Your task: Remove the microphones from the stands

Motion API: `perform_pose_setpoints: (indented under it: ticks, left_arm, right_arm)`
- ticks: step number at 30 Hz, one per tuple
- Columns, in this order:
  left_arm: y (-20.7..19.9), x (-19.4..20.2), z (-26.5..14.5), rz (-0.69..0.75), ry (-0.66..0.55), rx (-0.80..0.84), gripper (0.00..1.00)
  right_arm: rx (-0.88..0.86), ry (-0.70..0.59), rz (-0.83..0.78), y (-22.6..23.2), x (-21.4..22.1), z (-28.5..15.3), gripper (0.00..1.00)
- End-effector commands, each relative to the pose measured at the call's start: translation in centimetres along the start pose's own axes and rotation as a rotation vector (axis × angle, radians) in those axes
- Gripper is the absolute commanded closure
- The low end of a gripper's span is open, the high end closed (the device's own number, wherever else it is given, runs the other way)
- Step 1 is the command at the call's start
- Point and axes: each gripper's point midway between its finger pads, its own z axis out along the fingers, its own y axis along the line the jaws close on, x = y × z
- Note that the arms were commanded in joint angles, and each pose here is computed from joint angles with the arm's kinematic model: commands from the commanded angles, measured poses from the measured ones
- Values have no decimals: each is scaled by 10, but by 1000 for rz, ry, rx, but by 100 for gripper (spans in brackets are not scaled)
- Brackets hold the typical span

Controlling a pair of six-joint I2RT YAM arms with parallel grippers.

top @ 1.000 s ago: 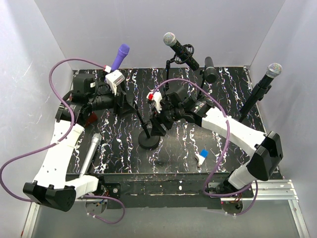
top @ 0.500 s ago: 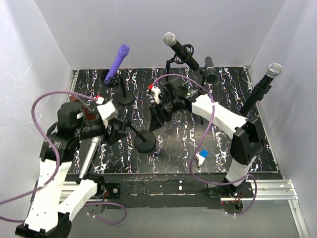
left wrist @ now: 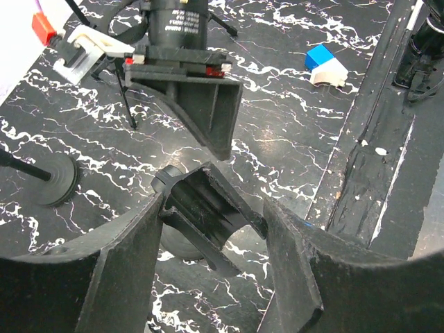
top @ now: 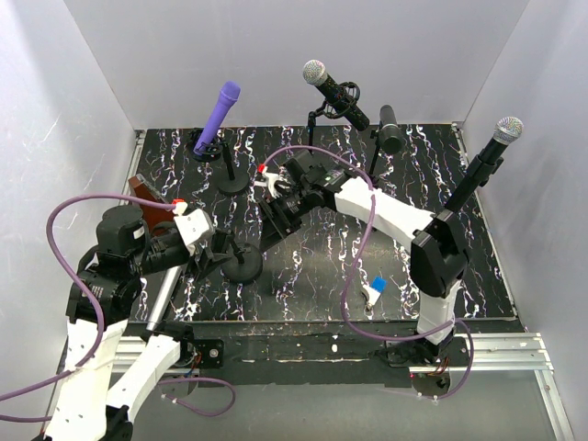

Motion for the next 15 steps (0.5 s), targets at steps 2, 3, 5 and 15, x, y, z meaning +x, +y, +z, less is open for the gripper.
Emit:
perform_pose_setpoints:
  ticks: [2,3,5,15]
  left_arm:
    - [3,-10,-3,26,-30,-21,80]
    - [3,-9,-4,25,-29,-22,79]
    - [2,-10,-5,21,-28,-25,79]
    - [-3,-12,-8,30,-20,4,80]
  right_arm:
    - [-83,-30,27,8,-23,13,30]
    - [-105,-23,43,9,-23,15,30]
    - [-147,-11,68,10,-23,22,31]
    - [-326,21,113,21,-32,40,39]
